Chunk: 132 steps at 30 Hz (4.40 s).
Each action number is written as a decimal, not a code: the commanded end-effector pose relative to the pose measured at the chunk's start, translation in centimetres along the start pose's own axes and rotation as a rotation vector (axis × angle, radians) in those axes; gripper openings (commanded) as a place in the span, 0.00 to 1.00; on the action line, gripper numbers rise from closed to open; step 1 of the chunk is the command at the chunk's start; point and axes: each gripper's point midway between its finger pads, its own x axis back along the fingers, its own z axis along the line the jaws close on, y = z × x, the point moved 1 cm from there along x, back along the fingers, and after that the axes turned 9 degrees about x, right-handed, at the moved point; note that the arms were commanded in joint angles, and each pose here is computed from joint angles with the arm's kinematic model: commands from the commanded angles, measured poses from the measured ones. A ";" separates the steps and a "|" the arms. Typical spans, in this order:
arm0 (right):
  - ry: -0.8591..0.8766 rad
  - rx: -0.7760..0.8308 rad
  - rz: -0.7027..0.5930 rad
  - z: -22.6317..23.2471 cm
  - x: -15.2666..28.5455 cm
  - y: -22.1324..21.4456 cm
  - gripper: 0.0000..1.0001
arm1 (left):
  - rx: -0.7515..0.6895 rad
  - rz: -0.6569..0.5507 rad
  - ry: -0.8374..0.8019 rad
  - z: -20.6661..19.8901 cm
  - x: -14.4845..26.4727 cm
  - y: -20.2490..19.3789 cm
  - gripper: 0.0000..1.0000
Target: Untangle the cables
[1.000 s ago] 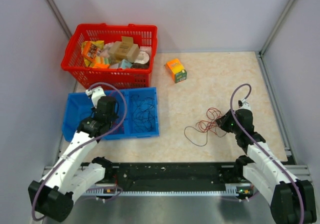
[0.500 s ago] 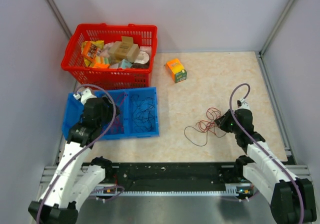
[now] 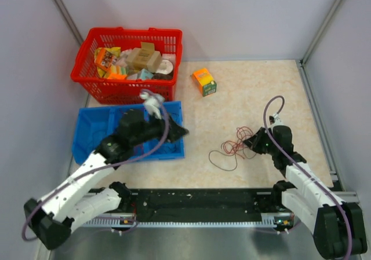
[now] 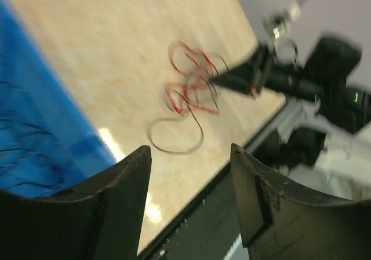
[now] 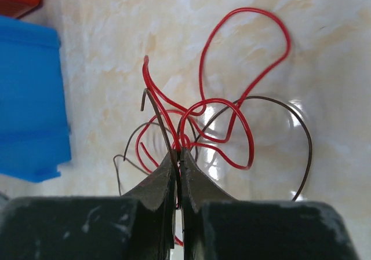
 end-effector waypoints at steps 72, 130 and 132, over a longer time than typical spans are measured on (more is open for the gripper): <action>0.849 -0.033 0.118 14.6 11.0 -1.5 0.00 | -0.080 0.351 -0.099 -8.1 -14.6 -13.7 0.41; 0.858 0.224 0.005 20.9 6.6 0.3 0.00 | -0.194 0.174 -0.054 -8.6 -6.3 -7.1 0.00; 0.817 0.218 -0.005 20.3 6.7 0.4 0.00 | -0.207 0.179 -0.053 -8.5 -6.4 -7.3 0.00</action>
